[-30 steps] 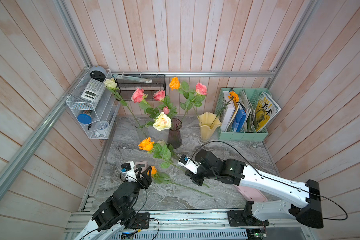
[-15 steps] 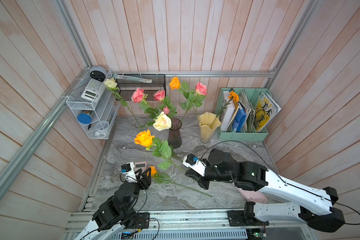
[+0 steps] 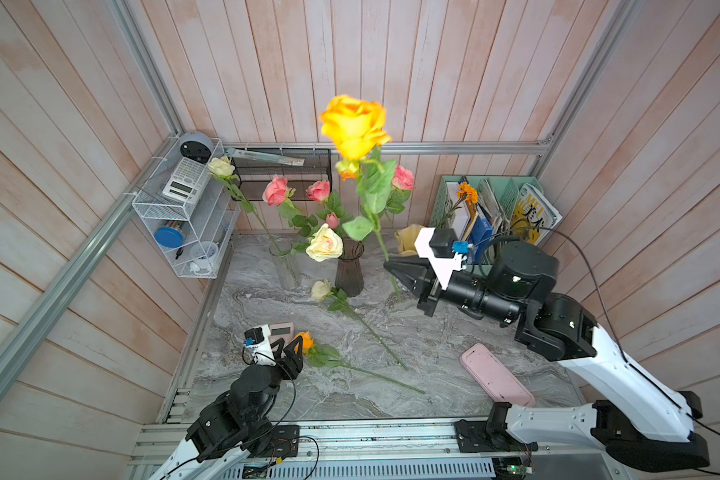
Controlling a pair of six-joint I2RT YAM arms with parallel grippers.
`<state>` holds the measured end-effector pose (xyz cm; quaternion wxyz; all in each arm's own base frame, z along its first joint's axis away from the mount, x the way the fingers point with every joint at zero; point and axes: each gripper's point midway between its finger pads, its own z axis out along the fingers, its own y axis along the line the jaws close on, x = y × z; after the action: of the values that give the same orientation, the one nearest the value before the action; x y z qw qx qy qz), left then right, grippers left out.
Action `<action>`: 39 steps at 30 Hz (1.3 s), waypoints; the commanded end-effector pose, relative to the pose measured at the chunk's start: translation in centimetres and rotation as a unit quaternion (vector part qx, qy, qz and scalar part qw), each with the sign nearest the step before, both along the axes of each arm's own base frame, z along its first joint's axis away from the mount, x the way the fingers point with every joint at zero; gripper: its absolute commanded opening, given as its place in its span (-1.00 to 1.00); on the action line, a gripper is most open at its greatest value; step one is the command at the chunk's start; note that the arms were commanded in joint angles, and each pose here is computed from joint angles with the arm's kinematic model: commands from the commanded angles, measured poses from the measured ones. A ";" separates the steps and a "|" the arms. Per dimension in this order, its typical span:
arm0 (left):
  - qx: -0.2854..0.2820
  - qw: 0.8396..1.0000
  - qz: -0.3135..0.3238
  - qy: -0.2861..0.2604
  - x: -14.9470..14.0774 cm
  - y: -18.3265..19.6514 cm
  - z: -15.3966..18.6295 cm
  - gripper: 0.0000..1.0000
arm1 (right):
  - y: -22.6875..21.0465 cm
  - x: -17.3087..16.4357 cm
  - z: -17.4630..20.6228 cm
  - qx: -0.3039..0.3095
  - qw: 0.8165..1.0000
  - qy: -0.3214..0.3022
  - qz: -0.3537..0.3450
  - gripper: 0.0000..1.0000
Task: Arrange the flowers in different vases according to their colors
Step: Insert the flower into the vase.
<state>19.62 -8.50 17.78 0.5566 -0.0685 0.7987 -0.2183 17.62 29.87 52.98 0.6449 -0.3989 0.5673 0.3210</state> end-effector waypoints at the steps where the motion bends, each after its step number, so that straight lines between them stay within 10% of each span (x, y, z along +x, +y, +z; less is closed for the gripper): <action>1: 0.006 1.000 -0.017 -0.002 0.3 -0.9 -0.4 0.26 | -3.1 3.9 3.7 0.066 0.994 -0.033 -0.083 -1.00; 15: 0.008 0.998 -0.055 -0.007 2.2 -4.4 -0.3 0.27 | -13.6 19.2 1.6 0.199 0.924 -0.010 -0.325 -1.00; 39: 0.023 0.997 -0.072 -0.010 2.3 -5.0 -1.1 0.33 | -12.1 31.4 -12.1 0.154 0.916 0.062 -0.366 -1.00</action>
<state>22.00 -13.31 17.19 0.5494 -0.0098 0.7995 -0.2425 48.91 17.52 40.58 0.7235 -0.0425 0.6713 0.1552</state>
